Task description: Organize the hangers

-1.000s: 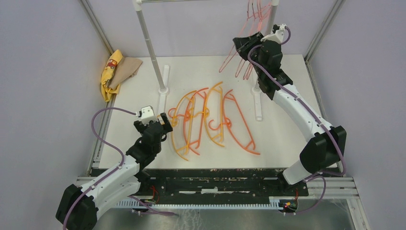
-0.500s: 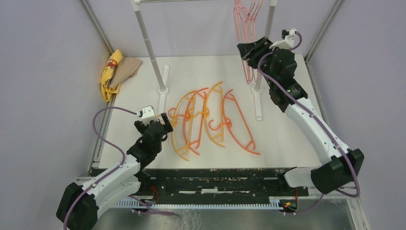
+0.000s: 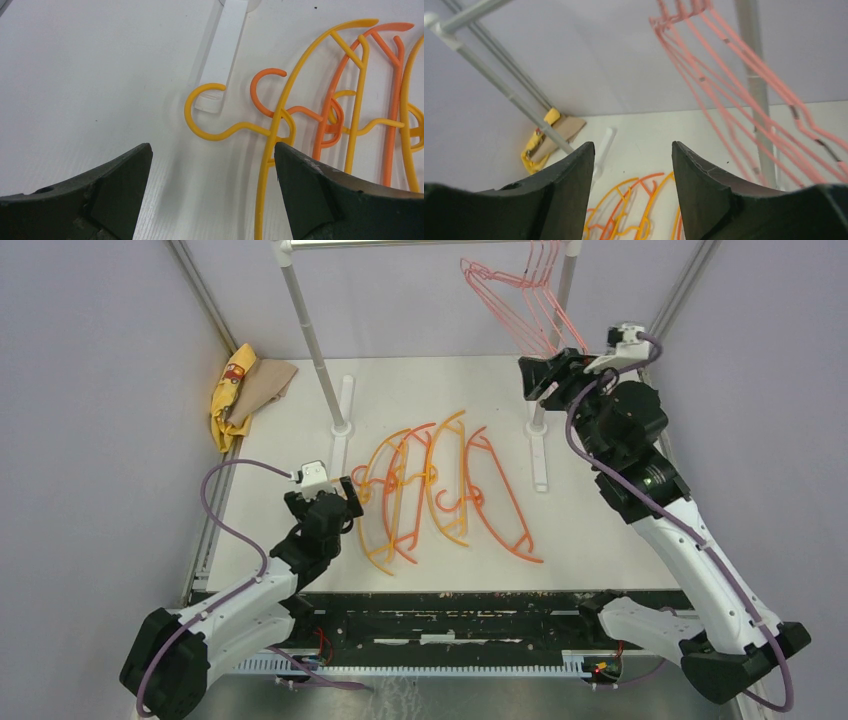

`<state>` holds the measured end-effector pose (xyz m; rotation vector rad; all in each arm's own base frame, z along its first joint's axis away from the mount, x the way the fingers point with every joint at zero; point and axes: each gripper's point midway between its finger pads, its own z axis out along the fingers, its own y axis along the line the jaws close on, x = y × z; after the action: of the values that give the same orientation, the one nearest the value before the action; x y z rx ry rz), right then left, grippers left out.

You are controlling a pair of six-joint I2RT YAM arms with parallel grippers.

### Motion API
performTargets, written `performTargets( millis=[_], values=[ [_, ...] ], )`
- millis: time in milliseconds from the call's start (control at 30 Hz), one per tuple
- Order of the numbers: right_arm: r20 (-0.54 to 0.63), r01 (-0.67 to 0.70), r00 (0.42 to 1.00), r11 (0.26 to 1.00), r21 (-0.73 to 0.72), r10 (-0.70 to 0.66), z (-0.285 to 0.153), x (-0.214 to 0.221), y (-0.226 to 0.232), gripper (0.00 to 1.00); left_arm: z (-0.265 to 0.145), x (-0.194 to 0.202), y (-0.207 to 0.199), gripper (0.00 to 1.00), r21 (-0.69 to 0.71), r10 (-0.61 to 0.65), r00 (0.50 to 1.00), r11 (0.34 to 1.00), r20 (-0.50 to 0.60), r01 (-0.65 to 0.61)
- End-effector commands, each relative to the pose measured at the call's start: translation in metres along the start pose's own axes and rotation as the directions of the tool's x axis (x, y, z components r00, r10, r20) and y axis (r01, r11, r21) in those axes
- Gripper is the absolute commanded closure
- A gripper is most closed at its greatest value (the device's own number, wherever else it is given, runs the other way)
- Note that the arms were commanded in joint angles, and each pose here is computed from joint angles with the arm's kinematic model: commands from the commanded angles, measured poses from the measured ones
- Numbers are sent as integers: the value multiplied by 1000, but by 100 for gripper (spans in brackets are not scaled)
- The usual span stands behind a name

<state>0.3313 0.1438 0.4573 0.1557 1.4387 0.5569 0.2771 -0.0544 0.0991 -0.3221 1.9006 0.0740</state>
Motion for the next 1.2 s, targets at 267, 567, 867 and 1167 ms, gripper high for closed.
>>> performTargets(
  millis=[267, 567, 867, 1167],
  values=[
    [-362, 261, 816, 846, -465, -451, -18, 156, 99, 37, 6, -20, -12, 2, -5, -39, 998, 999, 41, 39],
    [-706, 123, 567, 891, -437, -425, -50, 331, 51, 47, 4, -22, -14, 2, 8, -59, 997, 998, 42, 59],
    [-790, 108, 447, 902, -418, -420, -55, 398, 45, 50, 4, -22, -12, 2, -5, -55, 998, 998, 36, 55],
    [-851, 116, 358, 922, -368, -385, -74, 438, 21, 52, 3, -23, -12, 2, -3, -61, 997, 998, 37, 61]
  ],
)
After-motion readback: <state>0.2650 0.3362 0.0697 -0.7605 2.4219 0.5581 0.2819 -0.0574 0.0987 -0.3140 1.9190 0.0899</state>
